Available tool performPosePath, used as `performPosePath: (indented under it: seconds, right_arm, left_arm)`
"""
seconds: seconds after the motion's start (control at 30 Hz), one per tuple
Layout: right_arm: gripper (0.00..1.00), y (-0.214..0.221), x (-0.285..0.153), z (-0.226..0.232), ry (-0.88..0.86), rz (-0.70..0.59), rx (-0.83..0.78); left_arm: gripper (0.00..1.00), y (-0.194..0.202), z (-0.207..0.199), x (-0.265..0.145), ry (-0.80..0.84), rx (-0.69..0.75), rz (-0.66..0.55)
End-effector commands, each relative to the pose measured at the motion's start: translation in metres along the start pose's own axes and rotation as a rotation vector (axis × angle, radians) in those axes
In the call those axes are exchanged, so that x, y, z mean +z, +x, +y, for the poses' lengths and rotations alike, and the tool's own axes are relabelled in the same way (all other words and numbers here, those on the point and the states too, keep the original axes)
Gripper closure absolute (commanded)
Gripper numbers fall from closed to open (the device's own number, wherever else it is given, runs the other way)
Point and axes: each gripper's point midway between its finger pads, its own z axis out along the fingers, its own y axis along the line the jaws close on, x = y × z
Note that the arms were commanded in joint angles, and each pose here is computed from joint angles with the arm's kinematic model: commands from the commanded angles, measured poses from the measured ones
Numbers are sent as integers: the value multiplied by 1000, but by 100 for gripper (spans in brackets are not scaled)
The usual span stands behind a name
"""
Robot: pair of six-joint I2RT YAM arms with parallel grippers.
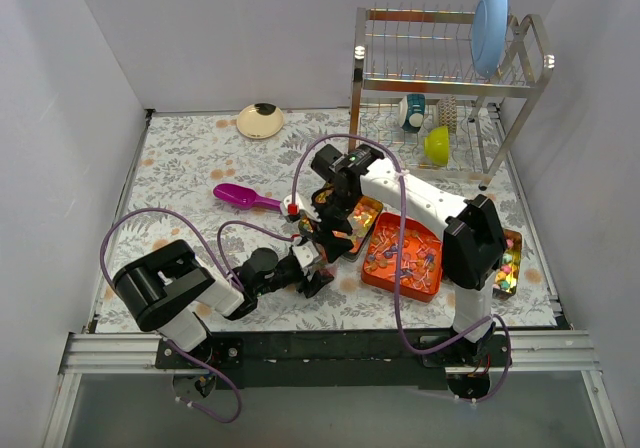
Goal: Pack the candies
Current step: Screw the bottle lid onto the packing bottle.
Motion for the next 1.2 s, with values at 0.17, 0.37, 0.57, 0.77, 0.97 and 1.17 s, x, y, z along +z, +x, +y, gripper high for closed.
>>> performPosePath:
  seconds: [0.17, 0.37, 0.57, 0.77, 0.97, 1.17]
  right_arm:
    - [28, -9, -1, 23, -56, -20, -33]
    - [28, 2, -3, 37, -59, -2, -25]
    - [29, 10, -6, 47, -57, 16, -14]
    - [29, 26, -8, 60, -61, 54, -2]
    - [30, 40, -12, 75, -58, 87, 5]
    - [30, 34, -28, 62, 13, 43, 27]
  left_arm:
    - [100, 39, 6, -10, -43, -31, 145]
    - [100, 40, 8, -9, -52, -38, 150]
    - [100, 41, 9, -8, -55, -41, 153]
    - [100, 42, 11, -8, -62, -45, 159]
    - [100, 42, 10, -8, -56, -44, 161]
    - [100, 43, 7, -8, -40, -43, 162]
